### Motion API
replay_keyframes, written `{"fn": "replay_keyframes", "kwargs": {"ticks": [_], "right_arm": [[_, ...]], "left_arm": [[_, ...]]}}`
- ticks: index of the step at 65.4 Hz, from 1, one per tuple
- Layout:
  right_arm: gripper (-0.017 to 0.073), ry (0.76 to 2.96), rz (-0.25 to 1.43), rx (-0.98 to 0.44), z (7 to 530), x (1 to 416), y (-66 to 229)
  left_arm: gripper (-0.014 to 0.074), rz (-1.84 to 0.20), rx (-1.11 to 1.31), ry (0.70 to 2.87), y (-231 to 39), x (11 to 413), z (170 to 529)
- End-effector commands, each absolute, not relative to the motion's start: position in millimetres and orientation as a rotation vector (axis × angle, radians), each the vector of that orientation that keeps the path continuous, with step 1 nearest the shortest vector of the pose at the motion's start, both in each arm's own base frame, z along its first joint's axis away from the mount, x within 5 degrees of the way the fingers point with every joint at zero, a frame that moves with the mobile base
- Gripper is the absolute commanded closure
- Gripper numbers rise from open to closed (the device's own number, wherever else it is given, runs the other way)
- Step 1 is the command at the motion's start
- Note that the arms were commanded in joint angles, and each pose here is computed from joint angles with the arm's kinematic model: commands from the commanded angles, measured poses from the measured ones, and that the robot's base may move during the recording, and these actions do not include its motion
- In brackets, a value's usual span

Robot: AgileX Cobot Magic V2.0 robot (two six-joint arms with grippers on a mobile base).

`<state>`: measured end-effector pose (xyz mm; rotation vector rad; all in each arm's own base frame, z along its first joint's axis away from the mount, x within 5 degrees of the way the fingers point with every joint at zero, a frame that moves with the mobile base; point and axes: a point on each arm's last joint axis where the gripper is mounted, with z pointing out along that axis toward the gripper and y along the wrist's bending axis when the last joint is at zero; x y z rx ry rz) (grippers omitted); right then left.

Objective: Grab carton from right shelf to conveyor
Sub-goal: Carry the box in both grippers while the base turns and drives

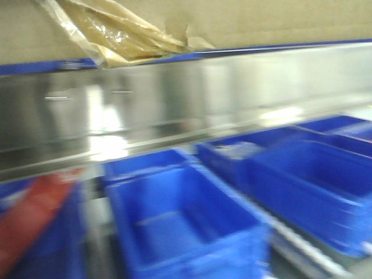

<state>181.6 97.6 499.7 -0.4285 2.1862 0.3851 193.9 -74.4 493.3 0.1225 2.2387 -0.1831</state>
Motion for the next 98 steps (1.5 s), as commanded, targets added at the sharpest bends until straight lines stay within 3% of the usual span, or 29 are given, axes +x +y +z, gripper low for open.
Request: {"fn": "replay_keyframes", "kwargs": {"ticks": [1,98], "right_arm": [[0.0629,2.110,0.354,-0.433,508.8,177.1,92.0],[0.0629,2.110,0.354,-0.433,508.8,177.1,92.0]], "left_arm": [[0.0602,-0.125,0.130,2.207,-69.4,192.4,496.8],[0.0602,-0.120,0.129,2.206,-69.0,192.4,496.9]]}}
